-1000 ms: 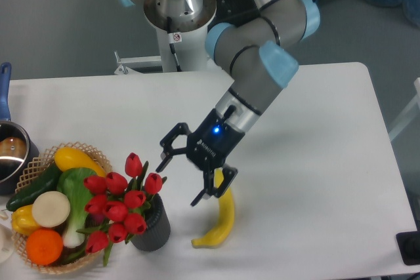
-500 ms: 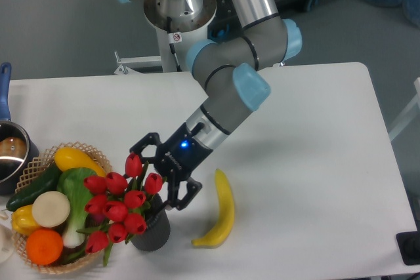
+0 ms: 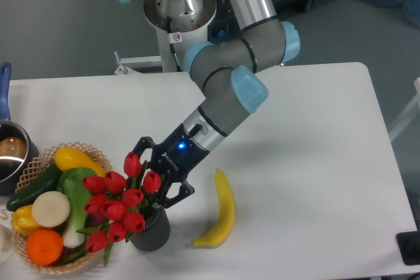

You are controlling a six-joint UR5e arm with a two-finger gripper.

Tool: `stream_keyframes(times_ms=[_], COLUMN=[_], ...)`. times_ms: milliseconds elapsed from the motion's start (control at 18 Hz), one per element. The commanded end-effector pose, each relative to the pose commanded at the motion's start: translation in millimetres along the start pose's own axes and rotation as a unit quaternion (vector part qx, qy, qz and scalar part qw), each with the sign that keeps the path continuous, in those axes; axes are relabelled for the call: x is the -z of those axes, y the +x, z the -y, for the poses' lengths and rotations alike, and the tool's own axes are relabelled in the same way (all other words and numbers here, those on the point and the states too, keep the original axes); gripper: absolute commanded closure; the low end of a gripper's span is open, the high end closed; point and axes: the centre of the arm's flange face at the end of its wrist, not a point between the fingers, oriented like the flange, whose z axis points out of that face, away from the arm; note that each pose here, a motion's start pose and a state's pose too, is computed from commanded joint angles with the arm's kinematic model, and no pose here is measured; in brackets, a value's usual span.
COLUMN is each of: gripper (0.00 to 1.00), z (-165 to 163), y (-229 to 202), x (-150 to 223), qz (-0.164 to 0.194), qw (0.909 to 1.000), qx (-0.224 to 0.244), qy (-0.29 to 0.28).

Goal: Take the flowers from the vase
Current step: 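Lower the gripper around the tulip stems above the vase rim, then close the gripper on the tulip stems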

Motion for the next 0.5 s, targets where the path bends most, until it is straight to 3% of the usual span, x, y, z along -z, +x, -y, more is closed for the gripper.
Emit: stream_keyframes(times_ms=[500], gripper=[0.94], z=[9.4], y=[-3.9], x=[14.3], qz=[0.010], qw=[0.9994], qx=[0.033], qy=[0.009])
